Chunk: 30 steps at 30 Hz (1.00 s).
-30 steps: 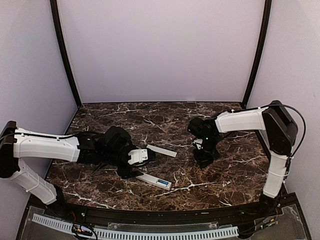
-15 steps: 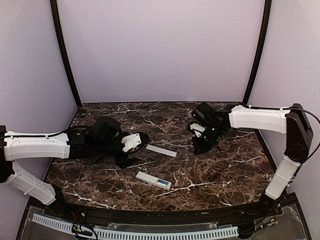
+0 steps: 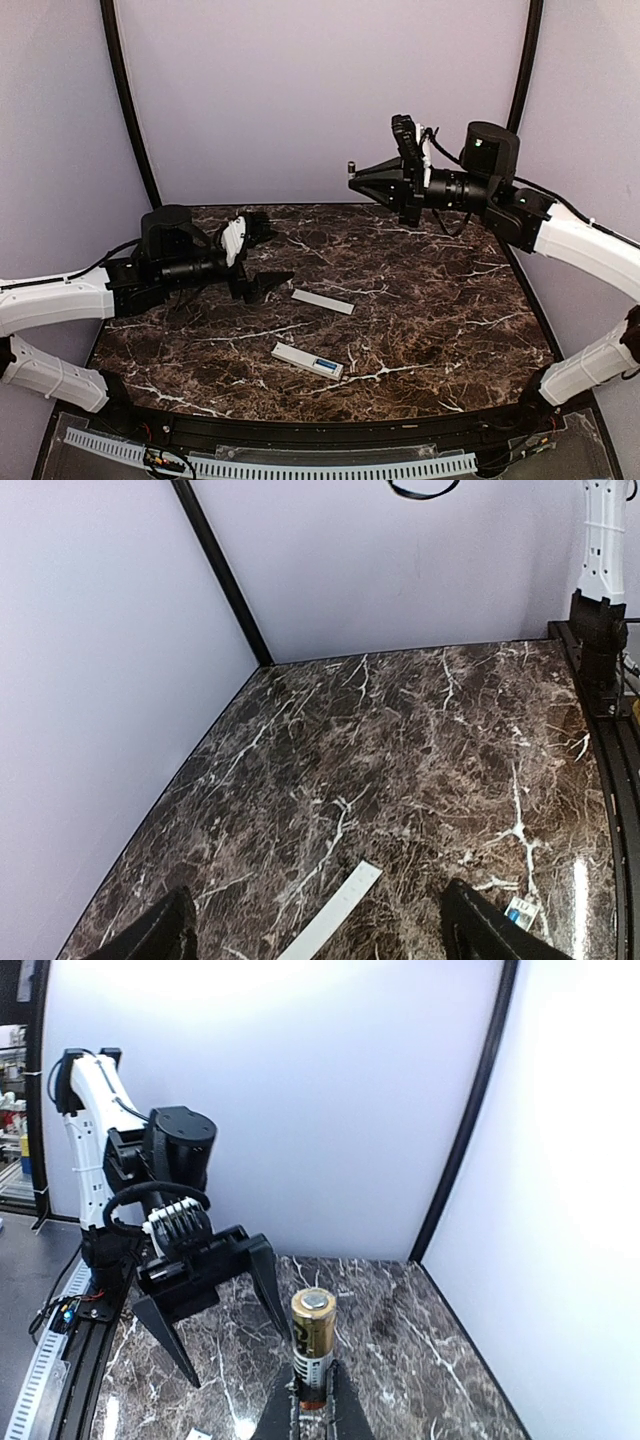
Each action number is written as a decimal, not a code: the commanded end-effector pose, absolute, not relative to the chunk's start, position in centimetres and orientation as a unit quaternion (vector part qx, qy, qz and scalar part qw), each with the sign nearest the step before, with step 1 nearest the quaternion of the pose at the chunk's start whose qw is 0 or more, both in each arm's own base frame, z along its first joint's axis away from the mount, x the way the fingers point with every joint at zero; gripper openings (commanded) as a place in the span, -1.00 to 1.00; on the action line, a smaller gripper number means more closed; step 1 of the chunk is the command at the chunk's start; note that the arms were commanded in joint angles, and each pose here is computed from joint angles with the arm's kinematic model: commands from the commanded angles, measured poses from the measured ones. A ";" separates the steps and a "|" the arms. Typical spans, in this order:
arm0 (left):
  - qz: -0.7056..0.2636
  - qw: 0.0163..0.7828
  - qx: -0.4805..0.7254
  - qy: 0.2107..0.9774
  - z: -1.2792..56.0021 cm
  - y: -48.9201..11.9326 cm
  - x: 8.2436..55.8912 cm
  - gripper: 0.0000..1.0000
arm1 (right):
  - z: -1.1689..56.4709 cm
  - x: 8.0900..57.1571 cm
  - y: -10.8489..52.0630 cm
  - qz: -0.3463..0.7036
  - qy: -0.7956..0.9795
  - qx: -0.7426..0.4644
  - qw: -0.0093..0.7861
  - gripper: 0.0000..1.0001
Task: Load the batteries into the remote control
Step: Place the battery at the center of the board.
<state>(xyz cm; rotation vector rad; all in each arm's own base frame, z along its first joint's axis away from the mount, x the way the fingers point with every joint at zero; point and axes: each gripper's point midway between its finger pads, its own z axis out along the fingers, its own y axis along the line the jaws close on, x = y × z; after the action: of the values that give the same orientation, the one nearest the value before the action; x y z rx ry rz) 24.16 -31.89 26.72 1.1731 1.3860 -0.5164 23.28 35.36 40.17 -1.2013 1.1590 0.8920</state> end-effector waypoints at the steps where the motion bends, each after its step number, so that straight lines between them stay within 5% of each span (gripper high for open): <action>1: -0.276 0.605 0.514 0.542 29.5 -33.8 23.4 0.67 | 43.1 21.0 36.5 0.400 0.389 -0.570 0.603 -1.00; 15: -0.293 0.602 0.534 0.516 29.6 -34.5 23.4 0.67 | 44.7 19.4 36.3 0.450 0.380 -0.574 0.569 -1.00; 30: -0.275 0.616 0.517 0.527 29.9 -33.8 24.1 0.67 | 45.3 24.7 35.6 0.489 0.542 -0.449 0.514 -1.00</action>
<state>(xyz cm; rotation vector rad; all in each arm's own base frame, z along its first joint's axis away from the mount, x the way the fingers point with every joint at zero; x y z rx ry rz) 23.70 -34.38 27.95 1.2407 1.2483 -0.6619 22.09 35.59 45.41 -1.2316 1.1107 1.1783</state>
